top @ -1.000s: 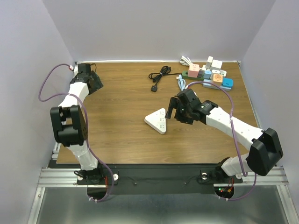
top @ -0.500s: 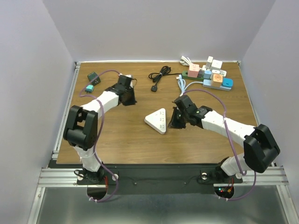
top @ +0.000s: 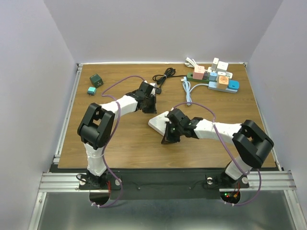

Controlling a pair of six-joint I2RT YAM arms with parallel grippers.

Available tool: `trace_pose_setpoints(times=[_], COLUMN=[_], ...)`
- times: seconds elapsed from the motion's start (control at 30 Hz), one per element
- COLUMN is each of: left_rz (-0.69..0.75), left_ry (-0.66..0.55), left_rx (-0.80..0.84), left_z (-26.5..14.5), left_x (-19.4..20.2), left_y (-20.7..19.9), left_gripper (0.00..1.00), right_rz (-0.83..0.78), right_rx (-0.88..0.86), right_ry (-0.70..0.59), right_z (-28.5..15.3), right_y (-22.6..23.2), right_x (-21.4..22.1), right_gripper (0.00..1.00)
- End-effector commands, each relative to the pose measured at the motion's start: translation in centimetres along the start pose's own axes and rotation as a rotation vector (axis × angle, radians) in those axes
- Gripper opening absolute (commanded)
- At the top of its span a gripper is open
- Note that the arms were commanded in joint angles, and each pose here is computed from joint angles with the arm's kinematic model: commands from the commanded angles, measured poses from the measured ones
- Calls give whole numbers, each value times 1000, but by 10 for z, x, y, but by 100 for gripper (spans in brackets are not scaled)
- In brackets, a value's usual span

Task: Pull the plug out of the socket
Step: Move the socket to the corner of the board.

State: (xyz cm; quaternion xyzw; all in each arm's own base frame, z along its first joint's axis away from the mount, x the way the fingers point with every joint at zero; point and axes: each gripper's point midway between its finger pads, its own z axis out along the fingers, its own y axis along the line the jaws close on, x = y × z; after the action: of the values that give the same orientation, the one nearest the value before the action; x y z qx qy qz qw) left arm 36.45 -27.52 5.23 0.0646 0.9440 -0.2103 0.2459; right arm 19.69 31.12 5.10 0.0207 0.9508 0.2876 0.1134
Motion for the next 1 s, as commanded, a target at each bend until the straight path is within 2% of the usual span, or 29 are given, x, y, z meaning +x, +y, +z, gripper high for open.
trace_pose_setpoints(times=[0.0, 0.2, 0.5, 0.57, 0.67, 0.7, 0.77, 0.8, 0.9, 0.97], left_rz=[2, -6, -29, -28, -20, -12, -2, -2, 4, 16], left_ry=[-4, 17, 98, 111, 129, 120, 133, 124, 131, 128], left_rx=[39, 68, 123, 143, 204, 219, 226, 239, 253, 271], left_z=[1, -3, -19, -23, -26, -27, -23, -23, -18, -16], left_x=[4, 26, 88, 99, 111, 107, 111, 106, 106, 102], left_y=[-12, -23, -46, -55, -78, -87, -97, -104, -116, -126], left_gripper=[0, 0, 0, 0, 0, 0, 0, 0, 0, 0], right_rz=[35, 61, 128, 121, 117, 122, 138, 162, 201, 256], right_rx=[42, 159, 280, 302, 369, 383, 411, 423, 430, 354], right_ry=[-78, -191, -322, -350, -361, -371, -381, -386, -391, -425], right_z=[10, 9, -15, -22, -33, -38, -46, -55, -67, -81], right_y=[-10, -33, -78, -84, -97, -99, -106, -107, -114, -102], right_x=[-12, -30, -75, -88, -96, -99, -100, -96, -84, -82], right_gripper=[0, 1, 0, 4, 28, 42, 55, 69, 83, 91])
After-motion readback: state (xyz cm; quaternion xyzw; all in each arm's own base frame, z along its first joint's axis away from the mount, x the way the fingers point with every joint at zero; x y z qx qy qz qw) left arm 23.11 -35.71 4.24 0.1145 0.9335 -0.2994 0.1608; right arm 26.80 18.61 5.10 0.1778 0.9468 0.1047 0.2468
